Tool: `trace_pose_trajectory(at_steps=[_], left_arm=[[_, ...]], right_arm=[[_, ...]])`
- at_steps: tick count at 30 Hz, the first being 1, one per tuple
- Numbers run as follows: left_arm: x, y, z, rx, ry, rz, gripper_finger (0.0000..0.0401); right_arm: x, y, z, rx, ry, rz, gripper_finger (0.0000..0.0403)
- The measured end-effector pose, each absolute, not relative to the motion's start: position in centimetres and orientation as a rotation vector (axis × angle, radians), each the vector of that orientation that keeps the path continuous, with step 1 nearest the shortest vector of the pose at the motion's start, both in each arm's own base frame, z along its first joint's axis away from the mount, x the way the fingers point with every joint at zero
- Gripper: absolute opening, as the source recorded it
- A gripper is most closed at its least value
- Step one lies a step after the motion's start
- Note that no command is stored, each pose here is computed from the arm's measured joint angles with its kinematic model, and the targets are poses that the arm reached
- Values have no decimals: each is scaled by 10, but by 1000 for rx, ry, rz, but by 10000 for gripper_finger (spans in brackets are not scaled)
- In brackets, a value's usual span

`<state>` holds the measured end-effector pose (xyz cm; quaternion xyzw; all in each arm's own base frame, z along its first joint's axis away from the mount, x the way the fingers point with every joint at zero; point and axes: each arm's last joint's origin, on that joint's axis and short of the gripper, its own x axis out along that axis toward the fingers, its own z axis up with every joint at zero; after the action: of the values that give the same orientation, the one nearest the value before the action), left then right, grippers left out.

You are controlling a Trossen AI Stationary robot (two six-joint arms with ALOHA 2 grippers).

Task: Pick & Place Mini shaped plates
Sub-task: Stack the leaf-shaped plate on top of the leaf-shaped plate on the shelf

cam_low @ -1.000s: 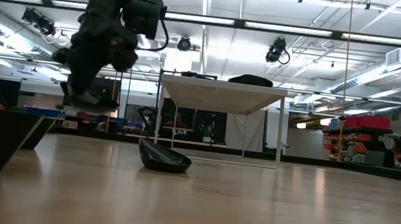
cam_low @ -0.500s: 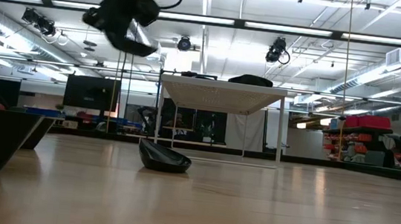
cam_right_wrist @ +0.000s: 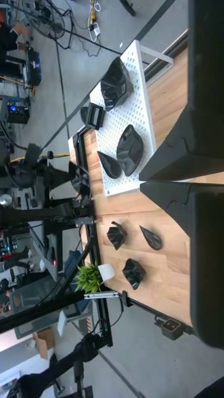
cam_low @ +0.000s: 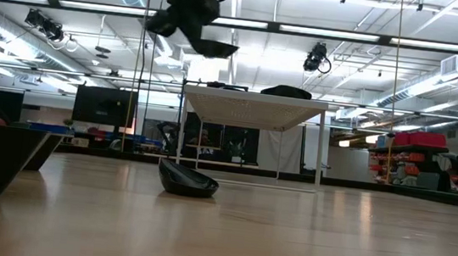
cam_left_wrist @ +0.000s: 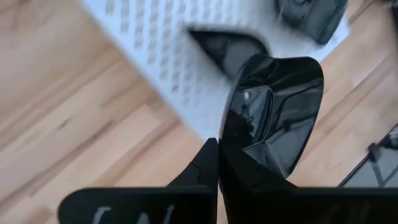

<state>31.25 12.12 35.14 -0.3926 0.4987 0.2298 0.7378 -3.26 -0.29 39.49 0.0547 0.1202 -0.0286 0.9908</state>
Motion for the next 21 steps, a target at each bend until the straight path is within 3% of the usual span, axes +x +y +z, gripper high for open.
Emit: trace_pose_trajectory(at_steps=[21], left_arm=[[397, 158, 343, -879, 955, 314, 17]], right_arm=[[-33, -3, 395, 110, 241, -58, 19]])
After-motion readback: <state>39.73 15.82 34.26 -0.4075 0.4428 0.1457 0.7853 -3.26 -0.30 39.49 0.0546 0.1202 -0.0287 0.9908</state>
